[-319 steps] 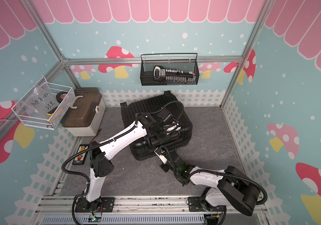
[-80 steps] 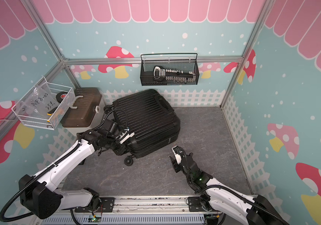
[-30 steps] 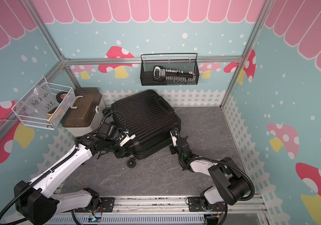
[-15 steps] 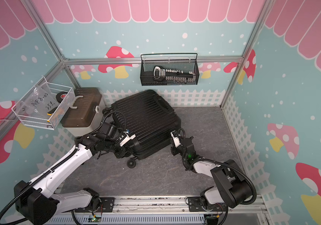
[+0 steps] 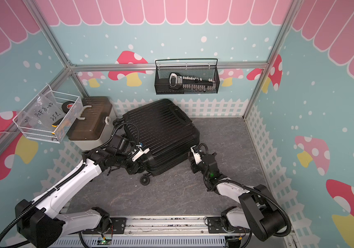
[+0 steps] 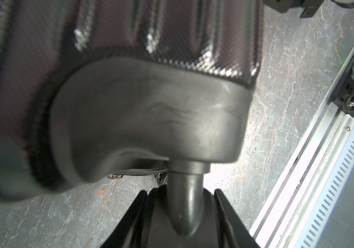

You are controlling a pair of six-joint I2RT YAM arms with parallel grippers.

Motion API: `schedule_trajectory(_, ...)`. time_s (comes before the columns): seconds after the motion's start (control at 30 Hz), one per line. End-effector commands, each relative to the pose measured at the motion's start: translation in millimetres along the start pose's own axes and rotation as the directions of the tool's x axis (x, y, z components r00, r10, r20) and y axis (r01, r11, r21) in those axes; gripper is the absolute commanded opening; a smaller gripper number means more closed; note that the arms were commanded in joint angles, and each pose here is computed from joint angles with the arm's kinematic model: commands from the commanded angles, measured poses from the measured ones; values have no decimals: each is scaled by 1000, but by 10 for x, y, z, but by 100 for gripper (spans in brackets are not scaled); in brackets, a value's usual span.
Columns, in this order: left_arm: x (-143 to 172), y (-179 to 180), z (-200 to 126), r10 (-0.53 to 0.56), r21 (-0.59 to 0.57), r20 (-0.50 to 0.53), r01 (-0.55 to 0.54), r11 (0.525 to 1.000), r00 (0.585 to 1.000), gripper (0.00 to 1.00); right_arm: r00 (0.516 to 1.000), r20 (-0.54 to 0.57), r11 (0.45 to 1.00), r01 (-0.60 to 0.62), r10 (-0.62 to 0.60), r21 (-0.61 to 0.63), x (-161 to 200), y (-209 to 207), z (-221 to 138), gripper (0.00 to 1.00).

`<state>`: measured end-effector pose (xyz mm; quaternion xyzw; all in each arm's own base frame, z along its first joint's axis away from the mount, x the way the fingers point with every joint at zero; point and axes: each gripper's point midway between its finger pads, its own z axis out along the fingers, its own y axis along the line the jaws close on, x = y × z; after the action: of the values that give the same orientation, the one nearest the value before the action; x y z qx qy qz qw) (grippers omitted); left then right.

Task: Close the suitcase zippers
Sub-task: Zip the zipper on the suitcase.

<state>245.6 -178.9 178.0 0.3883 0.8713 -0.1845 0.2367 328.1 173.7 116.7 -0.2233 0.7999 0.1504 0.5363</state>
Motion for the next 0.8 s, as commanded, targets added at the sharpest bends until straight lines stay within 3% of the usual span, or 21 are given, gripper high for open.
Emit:
schedule_trajectory(0.0, -108, -113, -140, 7, 24, 63, -9, 1000, 998, 30, 1000, -14, 999, 27, -27, -30, 23, 45, 17, 45)
schedule_trajectory(0.37, -87, -122, -117, 4, 33, 57, -6, 999, 998, 30, 1000, -18, 1000, -5, 5, 8, -96, -51, 295, 45)
schedule_trajectory(0.53, -88, -118, -119, 6, 30, 57, -8, 1000, 998, 30, 999, -33, 985, -21, 27, 171, -55, -330, 286, 41)
schedule_trajectory(0.7, -91, -107, -125, 7, 23, 57, -8, 1000, 998, 29, 994, -60, 930, -61, 89, 364, 73, -635, 23, 39)
schedule_trajectory(0.77, -92, -107, -129, 7, 22, 58, -9, 1000, 998, 29, 994, -67, 928, -60, 90, 367, 120, -629, -79, 40)
